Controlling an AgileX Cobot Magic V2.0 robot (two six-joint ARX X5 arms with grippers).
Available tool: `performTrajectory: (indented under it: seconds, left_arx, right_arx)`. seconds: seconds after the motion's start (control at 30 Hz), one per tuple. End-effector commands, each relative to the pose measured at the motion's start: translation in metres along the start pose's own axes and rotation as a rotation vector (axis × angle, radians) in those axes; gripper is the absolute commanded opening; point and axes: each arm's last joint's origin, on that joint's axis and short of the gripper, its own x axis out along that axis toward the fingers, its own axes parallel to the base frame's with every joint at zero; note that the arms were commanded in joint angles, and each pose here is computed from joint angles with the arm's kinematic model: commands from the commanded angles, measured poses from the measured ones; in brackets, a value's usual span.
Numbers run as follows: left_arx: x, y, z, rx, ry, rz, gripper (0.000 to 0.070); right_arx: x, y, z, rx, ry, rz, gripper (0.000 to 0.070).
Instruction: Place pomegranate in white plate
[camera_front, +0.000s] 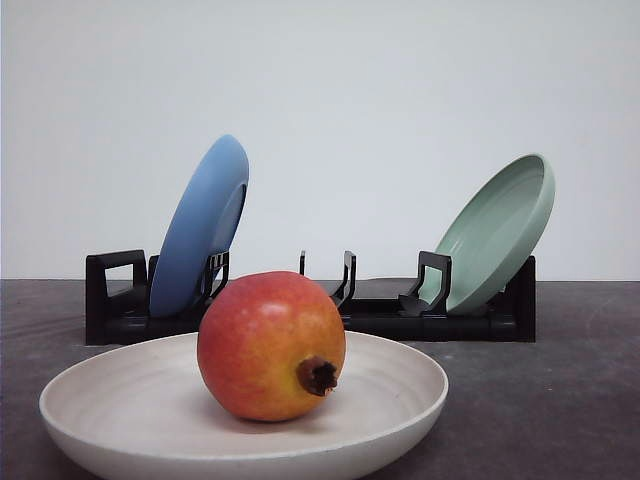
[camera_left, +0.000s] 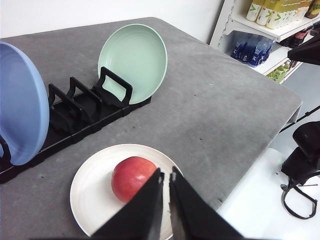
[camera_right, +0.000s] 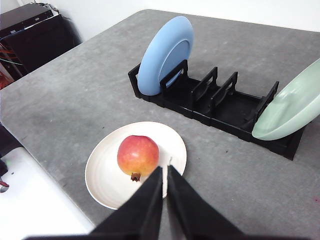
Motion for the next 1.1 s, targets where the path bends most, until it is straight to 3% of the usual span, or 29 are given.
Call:
performTrajectory:
  seconds: [0.0,0.3,0.4,0.5,0.77,0.97,1.07]
  left_arx:
    - [-0.001,-0.002,0.002,0.012,-0.007,-0.022,0.0000]
    - [-0.004,0.001,0.000,0.009,-0.014,-0.029,0.0000]
    - [-0.006,0.005,0.000,-0.017,-0.039,0.018,0.0000]
    - [0.000,0.012,-0.002,-0.058,-0.062,0.154,0.0000]
    - [0.038,0.053,-0.043,0.026,-0.179,0.607,0.0000]
    - [0.052,0.090,-0.093,-0.003,-0.269,0.819,0.0000]
    - [0.055,0.101,-0.114,-0.020,-0.295,0.883,0.0000]
  right_arx:
    - [-0.002,0.001,0.002,-0.002,-0.010,0.010,0.0009]
    - [-0.002,0.001,0.002,-0.002,-0.010,0.010,0.0009]
    - [-0.002,0.001,0.002,-0.002,-0.010,0.010,0.0009]
    - [-0.002,0.001,0.002,-0.002,-0.010,0.010,0.0009]
    - [-0.002,0.001,0.002,-0.002,-0.010,0.012,0.0009]
    - [-0.002,0.001,0.002,-0.002,-0.009,0.012,0.0009]
    - [-0.002,0.001,0.002,-0.002,-0.009,0.012,0.0009]
